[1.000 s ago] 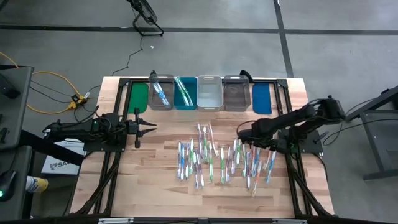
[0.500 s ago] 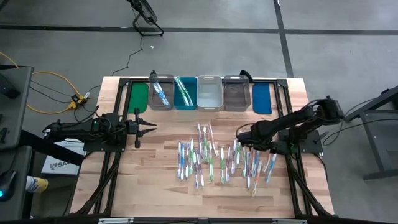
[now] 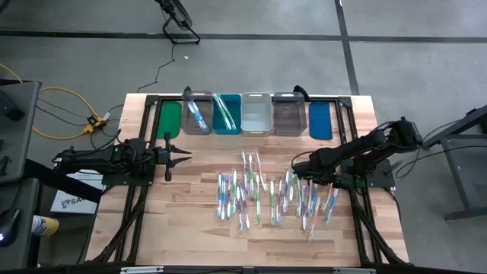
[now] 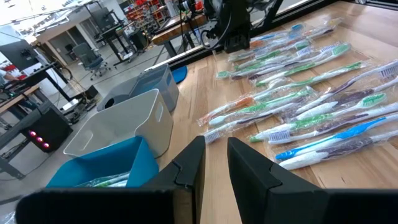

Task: Pick & Place Toothbrushes
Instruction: Put the orange toothbrush into the right black bin

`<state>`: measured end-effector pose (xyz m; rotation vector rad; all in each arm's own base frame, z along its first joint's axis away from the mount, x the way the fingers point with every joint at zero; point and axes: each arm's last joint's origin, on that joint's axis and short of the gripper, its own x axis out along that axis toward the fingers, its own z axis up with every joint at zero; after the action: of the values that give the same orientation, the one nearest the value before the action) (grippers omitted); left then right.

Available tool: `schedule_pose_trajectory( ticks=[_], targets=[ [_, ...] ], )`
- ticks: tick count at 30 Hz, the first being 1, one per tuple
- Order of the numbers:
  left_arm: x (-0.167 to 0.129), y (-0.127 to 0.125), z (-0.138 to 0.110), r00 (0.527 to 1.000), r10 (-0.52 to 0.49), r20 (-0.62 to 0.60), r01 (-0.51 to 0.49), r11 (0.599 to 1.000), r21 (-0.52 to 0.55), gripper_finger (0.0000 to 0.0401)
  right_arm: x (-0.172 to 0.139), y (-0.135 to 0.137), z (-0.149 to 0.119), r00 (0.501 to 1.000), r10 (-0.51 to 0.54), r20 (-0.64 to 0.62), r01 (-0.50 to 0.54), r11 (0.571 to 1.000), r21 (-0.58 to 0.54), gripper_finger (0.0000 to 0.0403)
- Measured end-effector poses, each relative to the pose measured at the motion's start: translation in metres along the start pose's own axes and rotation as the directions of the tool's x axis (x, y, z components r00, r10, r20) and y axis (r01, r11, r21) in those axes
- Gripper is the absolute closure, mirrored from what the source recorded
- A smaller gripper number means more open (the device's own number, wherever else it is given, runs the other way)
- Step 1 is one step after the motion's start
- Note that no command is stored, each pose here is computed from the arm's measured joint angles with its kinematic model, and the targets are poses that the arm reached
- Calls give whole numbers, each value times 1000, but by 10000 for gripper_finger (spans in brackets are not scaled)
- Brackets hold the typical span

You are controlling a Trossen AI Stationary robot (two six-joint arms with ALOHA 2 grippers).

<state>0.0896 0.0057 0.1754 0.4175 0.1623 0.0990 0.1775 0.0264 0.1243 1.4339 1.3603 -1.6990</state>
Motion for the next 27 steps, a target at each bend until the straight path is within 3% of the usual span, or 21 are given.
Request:
schedule_pose_trajectory(
  ticks=[8, 21, 27],
  targets=[
    [0, 0, 0, 1000, 0, 0, 0, 1000, 0, 336, 0, 5, 4, 999, 26, -21, -27, 999, -30, 235],
    [0, 0, 0, 1000, 0, 0, 0, 1000, 0, 336, -1, 8, 5, 998, 59, -17, -59, 997, -59, 385],
    [0, 0, 0, 1000, 0, 0, 0, 1000, 0, 336, -9, 4, 6, 997, 65, 38, -62, 996, -61, 381]
  ],
)
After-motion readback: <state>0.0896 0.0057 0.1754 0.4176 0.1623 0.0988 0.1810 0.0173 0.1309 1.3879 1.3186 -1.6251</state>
